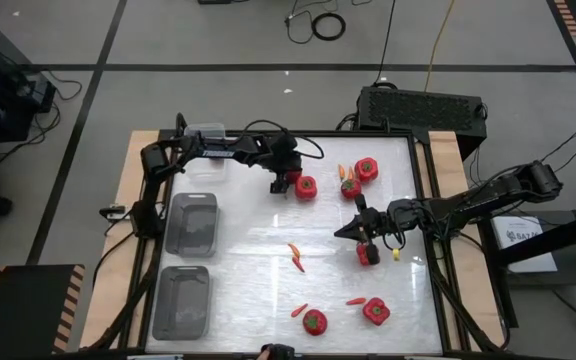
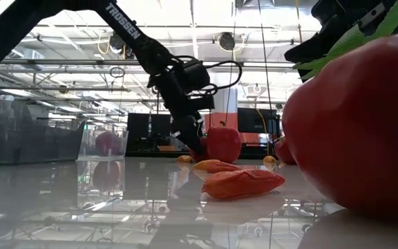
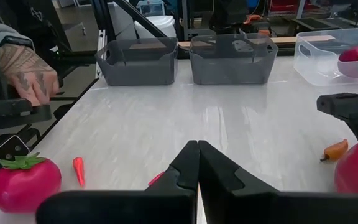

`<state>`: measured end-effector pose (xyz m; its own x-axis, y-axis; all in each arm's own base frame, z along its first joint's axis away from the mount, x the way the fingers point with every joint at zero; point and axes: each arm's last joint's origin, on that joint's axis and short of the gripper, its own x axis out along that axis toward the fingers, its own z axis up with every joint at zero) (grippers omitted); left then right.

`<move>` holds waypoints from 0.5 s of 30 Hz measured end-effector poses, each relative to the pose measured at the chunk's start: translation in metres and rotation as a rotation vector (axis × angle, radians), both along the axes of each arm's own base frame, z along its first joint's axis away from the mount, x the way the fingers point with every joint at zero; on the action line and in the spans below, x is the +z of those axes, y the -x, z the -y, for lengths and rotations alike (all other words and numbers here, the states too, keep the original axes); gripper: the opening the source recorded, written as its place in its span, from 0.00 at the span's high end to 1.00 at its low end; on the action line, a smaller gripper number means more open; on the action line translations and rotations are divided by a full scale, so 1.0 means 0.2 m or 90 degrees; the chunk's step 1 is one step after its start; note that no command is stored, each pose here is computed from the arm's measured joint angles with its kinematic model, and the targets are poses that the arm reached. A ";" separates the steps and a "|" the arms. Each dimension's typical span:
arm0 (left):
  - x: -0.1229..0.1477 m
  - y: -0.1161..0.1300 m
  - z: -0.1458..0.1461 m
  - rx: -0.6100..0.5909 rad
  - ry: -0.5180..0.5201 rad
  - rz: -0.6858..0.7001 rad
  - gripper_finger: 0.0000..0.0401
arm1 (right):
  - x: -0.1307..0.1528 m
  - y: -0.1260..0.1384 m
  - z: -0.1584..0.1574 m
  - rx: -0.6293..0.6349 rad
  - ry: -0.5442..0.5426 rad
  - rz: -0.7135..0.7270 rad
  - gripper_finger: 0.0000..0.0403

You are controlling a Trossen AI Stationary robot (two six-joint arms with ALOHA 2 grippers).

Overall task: Sort produce into baskets
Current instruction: Put the tomato into the transparent bin

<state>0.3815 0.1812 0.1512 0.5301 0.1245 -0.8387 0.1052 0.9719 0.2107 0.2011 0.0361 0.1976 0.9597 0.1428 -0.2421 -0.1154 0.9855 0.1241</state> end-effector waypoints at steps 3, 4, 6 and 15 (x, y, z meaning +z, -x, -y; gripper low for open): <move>0.00 0.00 0.00 0.000 0.001 -0.001 0.10 | 0.00 0.00 0.00 0.001 0.002 0.000 1.00; 0.00 0.00 0.00 0.000 0.001 -0.001 0.10 | 0.00 0.00 0.00 0.001 0.004 0.000 1.00; 0.00 0.00 0.00 0.000 0.002 -0.003 0.10 | 0.00 0.00 0.00 0.001 0.004 0.000 1.00; 0.00 0.00 0.01 0.001 0.005 -0.005 0.23 | 0.00 0.00 0.00 0.001 0.004 0.001 1.00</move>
<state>0.3808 0.1799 0.1515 0.5230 0.1186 -0.8441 0.1060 0.9735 0.2025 0.2011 0.0360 0.1976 0.9597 0.1425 -0.2422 -0.1169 0.9862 0.1172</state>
